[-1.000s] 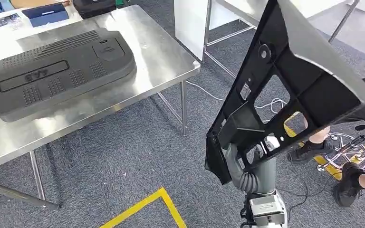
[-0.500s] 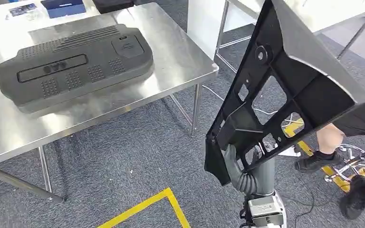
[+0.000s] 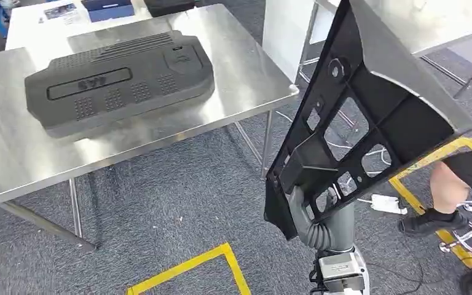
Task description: Take the parts from the cabinet and place them on the table.
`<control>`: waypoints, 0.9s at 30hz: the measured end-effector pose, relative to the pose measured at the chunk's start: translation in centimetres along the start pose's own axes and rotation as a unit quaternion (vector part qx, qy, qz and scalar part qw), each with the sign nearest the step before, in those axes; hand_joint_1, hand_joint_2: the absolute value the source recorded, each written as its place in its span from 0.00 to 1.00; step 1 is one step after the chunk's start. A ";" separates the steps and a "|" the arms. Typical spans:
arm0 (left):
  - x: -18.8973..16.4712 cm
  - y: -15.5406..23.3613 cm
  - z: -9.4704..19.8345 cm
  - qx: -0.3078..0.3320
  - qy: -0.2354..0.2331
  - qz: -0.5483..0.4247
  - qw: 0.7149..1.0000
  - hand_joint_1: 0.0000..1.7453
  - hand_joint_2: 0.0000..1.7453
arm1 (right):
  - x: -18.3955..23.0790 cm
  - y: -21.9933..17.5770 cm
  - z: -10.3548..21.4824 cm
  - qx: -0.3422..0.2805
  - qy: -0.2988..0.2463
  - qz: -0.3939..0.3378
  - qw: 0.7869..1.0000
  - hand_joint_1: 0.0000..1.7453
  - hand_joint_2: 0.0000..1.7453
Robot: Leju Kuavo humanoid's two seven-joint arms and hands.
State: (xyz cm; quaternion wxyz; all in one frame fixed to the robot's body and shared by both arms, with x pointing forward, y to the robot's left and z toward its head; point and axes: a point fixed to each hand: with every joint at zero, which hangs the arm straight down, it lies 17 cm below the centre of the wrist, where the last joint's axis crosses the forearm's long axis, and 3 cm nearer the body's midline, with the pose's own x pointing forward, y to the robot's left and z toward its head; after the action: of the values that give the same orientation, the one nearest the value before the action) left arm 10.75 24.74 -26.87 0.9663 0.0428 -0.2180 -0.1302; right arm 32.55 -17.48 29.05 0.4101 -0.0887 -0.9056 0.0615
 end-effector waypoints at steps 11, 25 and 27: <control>0.4 -0.2 -0.1 -0.002 -0.005 -0.001 1.000 0.00 1.00 | -0.1 0.0 0.2 0.002 0.002 0.002 1.000 1.00 1.00; 0.1 -0.2 0.0 -0.003 -0.002 -0.001 1.000 0.00 1.00 | -0.2 0.1 0.3 0.001 0.005 0.001 1.000 1.00 1.00; 0.1 -0.3 0.0 -0.004 -0.002 -0.001 1.000 0.00 1.00 | -0.2 0.1 0.4 0.002 0.006 0.001 1.000 1.00 1.00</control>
State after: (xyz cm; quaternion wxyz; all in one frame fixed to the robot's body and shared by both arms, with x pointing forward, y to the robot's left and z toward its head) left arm 10.74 24.39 -26.83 0.9658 0.0394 -0.2195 -0.1322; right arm 32.39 -17.40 28.65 0.4156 -0.0889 -0.9030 0.0627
